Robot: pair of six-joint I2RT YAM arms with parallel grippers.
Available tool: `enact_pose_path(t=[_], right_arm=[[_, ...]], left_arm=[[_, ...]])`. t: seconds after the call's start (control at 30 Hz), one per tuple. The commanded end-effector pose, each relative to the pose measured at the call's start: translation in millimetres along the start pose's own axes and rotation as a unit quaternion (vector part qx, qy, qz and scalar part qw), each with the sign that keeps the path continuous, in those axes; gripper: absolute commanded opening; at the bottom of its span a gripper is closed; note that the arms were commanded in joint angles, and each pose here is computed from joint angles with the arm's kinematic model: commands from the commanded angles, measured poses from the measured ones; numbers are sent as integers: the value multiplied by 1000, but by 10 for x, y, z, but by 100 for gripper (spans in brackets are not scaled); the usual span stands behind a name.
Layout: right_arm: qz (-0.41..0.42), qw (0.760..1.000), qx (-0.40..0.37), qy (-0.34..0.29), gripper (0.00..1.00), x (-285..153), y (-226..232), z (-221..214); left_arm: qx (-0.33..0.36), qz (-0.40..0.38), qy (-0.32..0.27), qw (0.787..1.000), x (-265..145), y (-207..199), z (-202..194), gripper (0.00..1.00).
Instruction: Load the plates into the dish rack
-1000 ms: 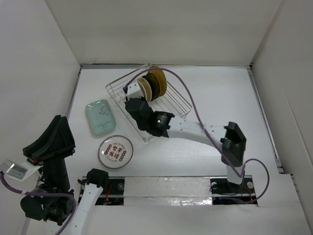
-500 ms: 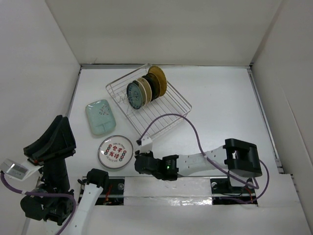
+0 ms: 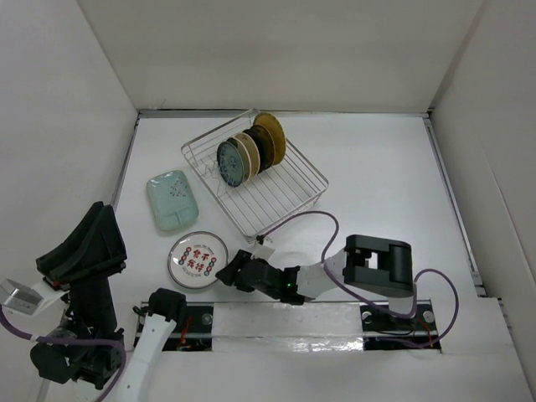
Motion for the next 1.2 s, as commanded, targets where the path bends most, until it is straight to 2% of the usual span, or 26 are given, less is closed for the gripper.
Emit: enact_pose_path(t=[0.0, 0.03, 0.13, 0.17, 0.27, 0.33, 0.47, 0.67, 0.73, 0.8, 0.83, 0.9, 0.93, 1.0, 1.17], right_arm=[[26, 995, 90, 16, 57, 157, 44, -54], [21, 994, 104, 17, 55, 197, 12, -41], [20, 989, 145, 19, 38, 295, -74, -57], [20, 988, 154, 21, 29, 310, -83, -70], [11, 986, 166, 22, 19, 347, -155, -94], [6, 985, 169, 16, 18, 375, -187, -60], [4, 986, 168, 10, 0, 360, -221, -7], [11, 995, 97, 3, 0, -26, -207, -37], [22, 998, 61, -23, 0, -222, -107, 43], [4, 999, -11, -40, 0, -359, -2, 7], [9, 997, -28, -72, 0, -444, 171, 91], [-19, 988, -121, -90, 0, -487, 239, 180], [-13, 985, -127, -120, 0, -524, 479, 242], [-43, 970, -189, -144, 0, -595, 540, 364], [-14, 948, -230, -222, 0, -857, 1108, 874]], left_arm=[[-1, -10, -40, 999, -37, -55, 223, 29], [0, -5, -43, 999, -41, -48, 244, 29], [3, 0, -49, 999, -63, -35, 289, 29], [4, 2, -50, 999, -67, -32, 295, 29], [4, 3, -54, 999, -79, -31, 314, 29], [6, 3, -53, 999, -75, -29, 310, 29], [5, 1, -54, 998, -78, -35, 318, 29], [6, -2, -51, 999, -70, -37, 298, 29], [4, -5, -48, 999, -63, -44, 284, 29], [5, -6, -47, 999, -56, -44, 272, 29], [8, -3, -46, 999, -52, -36, 271, 29], [14, 3, -46, 999, -54, -20, 274, 29], [16, 9, -47, 999, -56, -13, 292, 29], [16, 9, -48, 999, -60, -13, 300, 29], [18, 10, -42, 999, -37, -6, 260, 29]])
Point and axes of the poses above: each gripper's point midway between its finger pads, its own x axis out along the fingers, its own y axis along the line the jaws close on, z = x × y, the point moved 8 cm from there along -x, back along the fingers, and after that the axes turned 5 degrees about x, right-handed, at the moved point
